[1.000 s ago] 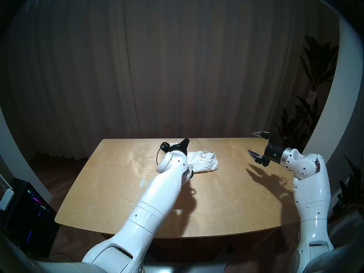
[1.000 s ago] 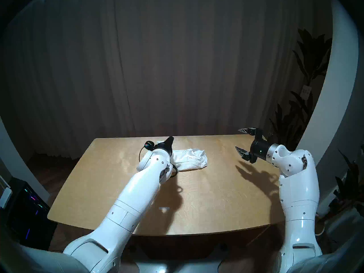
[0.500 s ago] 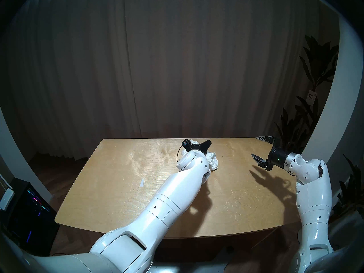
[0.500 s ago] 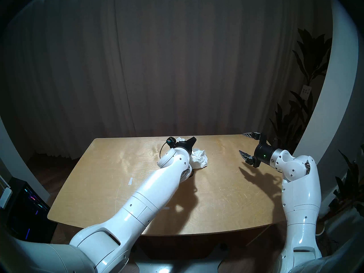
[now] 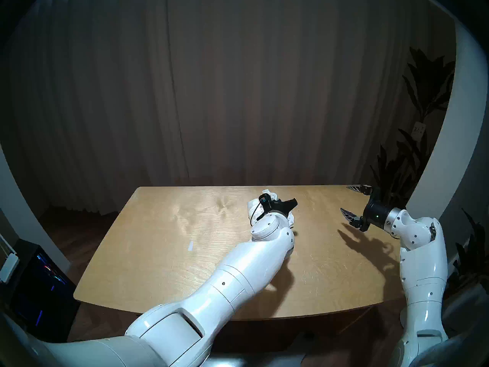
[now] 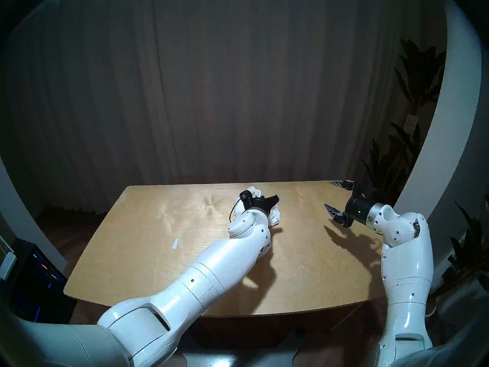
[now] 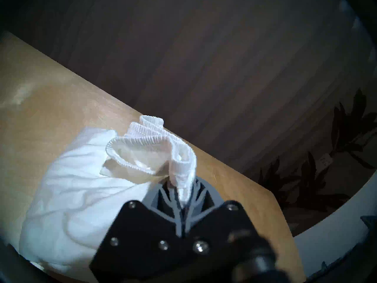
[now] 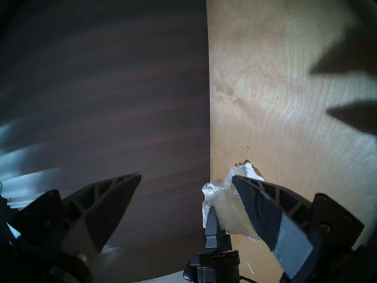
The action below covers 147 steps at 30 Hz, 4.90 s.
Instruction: Fold the pants in half lengthwise, then in half again, and set them down flat
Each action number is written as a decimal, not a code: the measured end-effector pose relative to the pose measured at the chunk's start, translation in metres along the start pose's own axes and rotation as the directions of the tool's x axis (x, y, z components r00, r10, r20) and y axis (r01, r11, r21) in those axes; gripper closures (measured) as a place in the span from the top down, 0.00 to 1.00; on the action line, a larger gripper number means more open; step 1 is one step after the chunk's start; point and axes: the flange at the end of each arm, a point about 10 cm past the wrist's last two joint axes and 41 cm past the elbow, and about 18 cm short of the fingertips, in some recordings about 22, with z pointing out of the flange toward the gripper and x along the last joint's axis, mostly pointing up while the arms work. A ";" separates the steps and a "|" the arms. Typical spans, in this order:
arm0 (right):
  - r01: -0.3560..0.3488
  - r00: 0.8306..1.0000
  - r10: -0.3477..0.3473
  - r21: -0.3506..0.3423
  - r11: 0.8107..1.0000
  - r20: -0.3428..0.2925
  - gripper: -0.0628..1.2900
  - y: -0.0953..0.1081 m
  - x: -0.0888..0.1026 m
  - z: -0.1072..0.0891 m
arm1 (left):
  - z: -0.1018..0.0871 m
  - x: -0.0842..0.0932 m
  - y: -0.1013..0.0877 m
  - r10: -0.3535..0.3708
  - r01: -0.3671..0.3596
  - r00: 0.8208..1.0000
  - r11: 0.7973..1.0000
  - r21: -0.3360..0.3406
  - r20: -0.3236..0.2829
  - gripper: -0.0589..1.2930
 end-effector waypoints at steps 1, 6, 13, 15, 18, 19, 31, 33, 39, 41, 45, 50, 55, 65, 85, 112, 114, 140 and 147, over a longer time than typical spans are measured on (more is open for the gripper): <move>0.000 1.000 0.000 0.001 1.000 0.000 0.94 0.000 0.000 0.000 | 0.000 -0.003 0.000 0.011 -0.011 1.000 1.000 -0.005 0.000 0.02; 0.001 1.000 -0.002 0.005 1.000 0.001 0.93 0.000 0.001 -0.001 | 0.002 -0.027 -0.006 0.127 -0.127 0.992 0.991 -0.039 0.000 0.02; 0.004 1.000 -0.004 0.008 1.000 0.001 0.93 0.000 0.001 -0.002 | 0.002 -0.061 -0.021 0.310 -0.311 0.950 0.947 -0.085 -0.019 0.02; 0.004 1.000 -0.004 0.009 1.000 0.001 0.94 0.000 0.002 -0.003 | 0.002 -0.070 -0.026 0.372 -0.373 0.928 0.922 -0.101 -0.034 0.02; 0.004 1.000 -0.004 0.009 1.000 0.001 0.93 0.000 0.002 -0.003 | 0.002 -0.077 -0.027 0.438 -0.443 0.897 0.888 -0.126 -0.069 0.02; 0.004 1.000 -0.004 0.009 1.000 0.001 0.94 0.000 0.002 -0.003 | 0.002 -0.077 -0.026 0.449 -0.456 0.890 0.880 -0.132 -0.078 0.02; 0.001 1.000 -0.001 0.011 1.000 0.001 0.93 0.002 0.004 -0.004 | 0.004 -0.082 -0.013 0.577 -0.608 0.794 0.768 -0.204 -0.191 0.96; 0.001 1.000 -0.001 0.011 1.000 0.001 0.94 0.002 0.004 -0.003 | 0.003 -0.081 -0.011 0.578 -0.610 0.792 0.763 -0.213 -0.198 0.96; 0.002 1.000 -0.002 0.010 1.000 0.007 0.94 0.002 0.002 -0.001 | -0.003 -0.077 -0.004 0.526 -0.557 0.830 0.796 -0.239 -0.185 0.96; 0.003 1.000 -0.003 0.009 1.000 0.012 0.94 0.002 0.001 0.001 | -0.005 -0.076 -0.003 0.480 -0.507 0.862 0.830 -0.234 -0.163 0.96; 0.007 1.000 -0.007 0.004 1.000 0.030 0.94 0.002 -0.005 0.007 | -0.005 -0.060 0.005 0.316 -0.341 0.938 0.915 -0.215 -0.142 0.96; 0.015 0.999 -0.015 -0.005 1.000 0.046 0.93 0.002 -0.011 0.014 | 0.002 -0.016 0.012 0.148 -0.193 0.964 0.961 -0.198 -0.219 0.96; 0.032 0.998 -0.031 -0.018 0.999 0.056 0.94 0.001 -0.016 0.020 | 0.008 0.042 0.003 0.036 -0.104 0.939 0.978 -0.182 -0.342 0.96; 0.136 0.988 -0.134 -0.012 0.991 0.078 0.93 -0.025 -0.035 0.039 | 0.013 0.141 -0.075 0.013 -0.034 0.833 0.999 -0.028 -0.553 0.96; 0.435 0.897 -0.431 -0.018 0.900 0.101 0.93 -0.086 -0.075 0.075 | -0.020 0.206 -0.233 0.223 -0.074 0.750 0.964 0.256 -0.623 0.96; 0.609 0.783 -0.619 -0.280 0.743 0.061 0.93 -0.054 -0.062 0.119 | -0.053 0.216 -0.274 0.400 -0.304 0.717 0.917 0.259 -0.571 0.96; 0.620 0.772 -0.633 -0.287 0.731 0.054 0.93 -0.054 -0.062 0.123 | -0.053 0.216 -0.273 0.408 -0.321 0.720 0.913 0.252 -0.561 0.96; 0.785 0.581 -0.814 -0.273 0.556 0.010 0.94 -0.059 -0.073 0.155 | -0.057 0.212 -0.269 0.494 -0.460 0.753 0.868 0.188 -0.435 0.96; 0.834 0.511 -0.859 -0.236 0.498 -0.008 0.94 -0.064 -0.079 0.162 | -0.059 0.214 -0.268 0.512 -0.486 0.761 0.857 0.171 -0.399 0.96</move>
